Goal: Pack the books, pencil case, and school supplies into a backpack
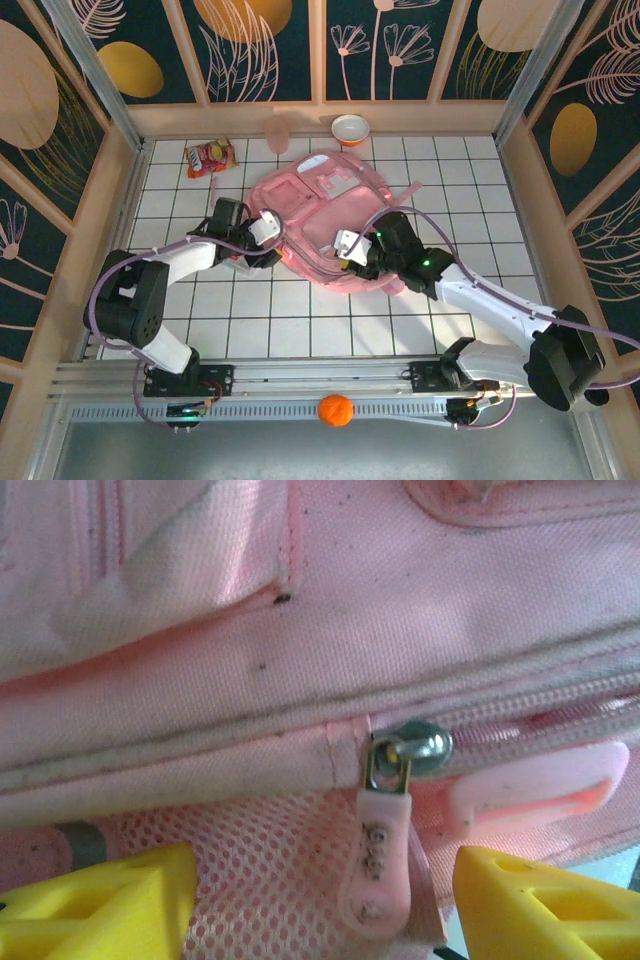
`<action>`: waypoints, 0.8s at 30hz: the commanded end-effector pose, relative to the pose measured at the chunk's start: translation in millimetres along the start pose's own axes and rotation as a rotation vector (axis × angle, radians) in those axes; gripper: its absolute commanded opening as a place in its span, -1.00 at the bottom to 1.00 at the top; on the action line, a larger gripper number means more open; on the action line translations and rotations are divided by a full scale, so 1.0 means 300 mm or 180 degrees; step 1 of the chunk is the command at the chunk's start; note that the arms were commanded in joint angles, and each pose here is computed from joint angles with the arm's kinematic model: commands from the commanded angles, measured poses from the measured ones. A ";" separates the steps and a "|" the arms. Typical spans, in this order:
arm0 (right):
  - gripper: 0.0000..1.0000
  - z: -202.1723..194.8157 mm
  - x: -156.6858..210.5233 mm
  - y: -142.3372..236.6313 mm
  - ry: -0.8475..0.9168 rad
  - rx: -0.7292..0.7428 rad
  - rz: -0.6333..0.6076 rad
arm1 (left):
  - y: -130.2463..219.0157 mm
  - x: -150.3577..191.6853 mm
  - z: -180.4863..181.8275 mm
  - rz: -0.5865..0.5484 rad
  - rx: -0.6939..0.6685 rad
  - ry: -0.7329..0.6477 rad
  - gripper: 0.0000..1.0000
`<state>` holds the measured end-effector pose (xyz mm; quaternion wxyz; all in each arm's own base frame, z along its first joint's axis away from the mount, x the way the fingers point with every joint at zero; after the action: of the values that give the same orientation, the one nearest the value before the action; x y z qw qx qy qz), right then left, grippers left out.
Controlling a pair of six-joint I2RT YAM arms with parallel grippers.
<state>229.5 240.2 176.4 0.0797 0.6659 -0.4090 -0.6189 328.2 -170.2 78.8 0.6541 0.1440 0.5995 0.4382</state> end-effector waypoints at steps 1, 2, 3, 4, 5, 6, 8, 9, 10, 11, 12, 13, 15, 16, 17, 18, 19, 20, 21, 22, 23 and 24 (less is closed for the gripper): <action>0.04 0.039 0.029 -0.018 -0.0052 -0.0109 0.0122 | -0.002 -0.055 0.008 -0.0178 0.0162 -0.0320 0.37; 0.07 0.051 0.041 -0.027 -0.0029 -0.0111 0.0195 | -0.001 -0.059 0.008 -0.0187 0.0176 -0.0341 0.37; 0.09 0.070 0.054 -0.041 0.0006 -0.0124 0.0281 | 0.000 -0.063 0.007 -0.0199 0.0198 -0.0360 0.36; 0.11 0.091 0.071 -0.055 0.0048 -0.0147 0.0367 | 0.001 -0.065 0.006 -0.0207 0.0223 -0.0366 0.34; 0.11 0.106 0.083 -0.066 0.0076 -0.0164 0.0428 | 0.000 -0.064 0.003 -0.0203 0.0249 -0.0371 0.30; 0.12 0.119 0.096 -0.080 0.0100 -0.0182 0.0481 | -0.004 -0.059 -0.005 -0.0185 0.0307 -0.0372 0.25; 0.12 0.128 0.110 -0.097 0.0095 -0.0190 0.0516 | -0.010 -0.050 -0.024 -0.0148 0.0463 -0.0340 0.16; 0.12 0.129 0.112 -0.103 0.0090 -0.0191 0.0511 | -0.014 -0.046 -0.035 -0.0136 0.0545 -0.0304 0.10; 0.12 0.127 0.113 -0.108 0.0087 -0.0174 0.0496 | -0.014 -0.044 -0.049 -0.0152 0.0631 -0.0272 0.06; 0.12 0.125 0.110 -0.110 0.0077 -0.0156 0.0479 | -0.014 -0.044 -0.061 -0.0177 0.0690 -0.0256 0.04; 0.12 0.117 0.107 -0.114 0.0064 -0.0117 0.0468 | -0.013 -0.048 -0.068 -0.0216 0.0724 -0.0236 0.02; 0.12 0.110 0.111 -0.118 0.0044 -0.0066 0.0490 | -0.010 -0.056 -0.071 -0.0265 0.0734 -0.0219 -0.02; 0.12 0.103 0.122 -0.127 0.0040 -0.0008 0.0553 | -0.001 -0.072 -0.073 -0.0355 0.0730 -0.0204 -0.06; 0.12 0.101 0.136 -0.131 0.0040 0.0010 0.0608 | 0.001 -0.080 -0.071 -0.0386 0.0704 -0.0200 -0.11; 0.12 0.101 0.146 -0.135 0.0041 0.0018 0.0647 | 0.006 -0.084 -0.066 -0.0407 0.0686 -0.0183 -0.14; 0.12 0.104 0.160 -0.140 0.0042 0.0014 0.0696 | 0.009 -0.092 -0.064 -0.0429 0.0667 -0.0183 -0.17; 0.12 0.104 0.169 -0.145 0.0032 0.0024 0.0723 | 0.012 -0.097 -0.061 -0.0446 0.0646 -0.0169 -0.21; 0.12 0.105 0.175 -0.149 0.0025 0.0031 0.0741 | 0.015 -0.099 -0.058 -0.0454 0.0627 -0.0156 -0.24; 0.12 0.104 0.181 -0.154 0.0010 0.0048 0.0758 | 0.018 -0.103 -0.058 -0.0463 0.0616 -0.0155 -0.27; 0.12 0.103 0.184 -0.159 -0.0010 0.0065 0.0757 | 0.020 -0.103 -0.056 -0.0464 0.0594 -0.0143 -0.32; 0.11 0.102 0.183 -0.161 -0.0029 0.0075 0.0746 | 0.022 -0.104 -0.055 -0.0466 0.0581 -0.0137 -0.38; 0.10 0.101 0.181 -0.166 -0.0051 0.0086 0.0722 | 0.023 -0.104 -0.055 -0.0466 0.0572 -0.0125 -0.45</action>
<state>213.3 249.7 101.3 0.1610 0.6164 -0.4771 -0.6054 320.1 -188.1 87.6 0.6666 0.1802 0.6261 0.3621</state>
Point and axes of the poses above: each hand's point on the last joint's axis, 136 mm out from that joint toward the fingers, its own y axis back along the fingers, its own z axis along the line the jaws close on, x = y × z, the point moved 3 cm from there along y, back along the fingers, and after that the axes turned 12 degrees about -y, right-handed, at the moved point
